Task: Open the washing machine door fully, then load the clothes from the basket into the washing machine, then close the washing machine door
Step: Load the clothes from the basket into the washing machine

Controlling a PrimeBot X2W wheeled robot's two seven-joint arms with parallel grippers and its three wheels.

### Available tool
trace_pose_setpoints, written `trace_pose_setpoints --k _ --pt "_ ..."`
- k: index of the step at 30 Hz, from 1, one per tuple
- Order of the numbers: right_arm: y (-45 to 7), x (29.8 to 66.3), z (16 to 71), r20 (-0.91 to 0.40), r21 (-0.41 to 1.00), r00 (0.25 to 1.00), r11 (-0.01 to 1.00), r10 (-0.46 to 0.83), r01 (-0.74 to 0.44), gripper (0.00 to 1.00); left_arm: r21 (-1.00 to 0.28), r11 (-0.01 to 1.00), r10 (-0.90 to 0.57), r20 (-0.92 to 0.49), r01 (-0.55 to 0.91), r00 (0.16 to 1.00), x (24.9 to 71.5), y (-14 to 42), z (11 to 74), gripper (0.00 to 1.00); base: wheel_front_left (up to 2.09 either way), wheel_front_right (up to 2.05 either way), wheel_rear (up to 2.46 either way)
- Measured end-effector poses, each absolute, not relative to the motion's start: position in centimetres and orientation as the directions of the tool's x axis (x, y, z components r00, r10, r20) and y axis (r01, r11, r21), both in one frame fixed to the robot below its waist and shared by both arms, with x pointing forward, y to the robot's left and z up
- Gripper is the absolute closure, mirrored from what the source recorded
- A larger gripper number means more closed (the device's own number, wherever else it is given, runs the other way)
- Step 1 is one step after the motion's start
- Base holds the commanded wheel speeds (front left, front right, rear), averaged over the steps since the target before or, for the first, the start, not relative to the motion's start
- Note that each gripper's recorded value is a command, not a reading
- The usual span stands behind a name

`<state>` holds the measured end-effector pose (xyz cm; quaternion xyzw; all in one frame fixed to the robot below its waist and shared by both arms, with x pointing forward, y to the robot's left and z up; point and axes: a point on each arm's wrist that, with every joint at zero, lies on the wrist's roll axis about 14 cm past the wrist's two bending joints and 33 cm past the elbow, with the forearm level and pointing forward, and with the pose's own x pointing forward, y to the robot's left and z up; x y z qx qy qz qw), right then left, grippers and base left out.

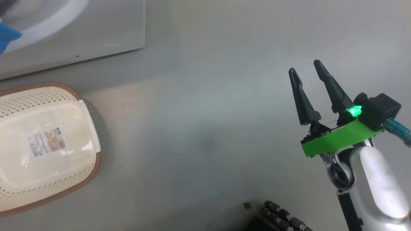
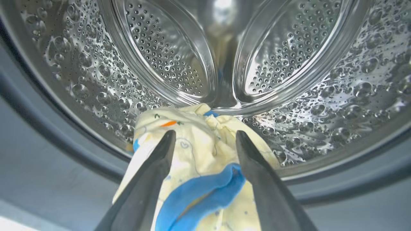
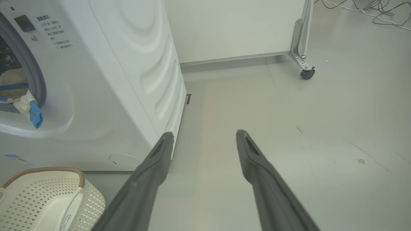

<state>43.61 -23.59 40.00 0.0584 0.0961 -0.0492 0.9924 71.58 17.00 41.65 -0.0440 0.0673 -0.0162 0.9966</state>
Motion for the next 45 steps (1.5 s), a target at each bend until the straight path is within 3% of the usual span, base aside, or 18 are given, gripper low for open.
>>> trace_pose_setpoints --k 30,45 --pt "-21.8 37.6 48.6 -0.098 0.064 0.995 0.998 -0.006 0.012 0.00 -0.121 0.990 -0.075 -0.065 0.067 0.995 44.9 15.2 47.2 0.00 0.00 0.00 0.00" --pt "-18.8 35.9 51.4 -0.060 0.045 0.994 0.995 0.096 -0.093 0.00 -0.118 0.993 -0.027 -0.047 0.021 0.999 37.7 17.6 49.5 0.00 0.00 0.00 0.00"
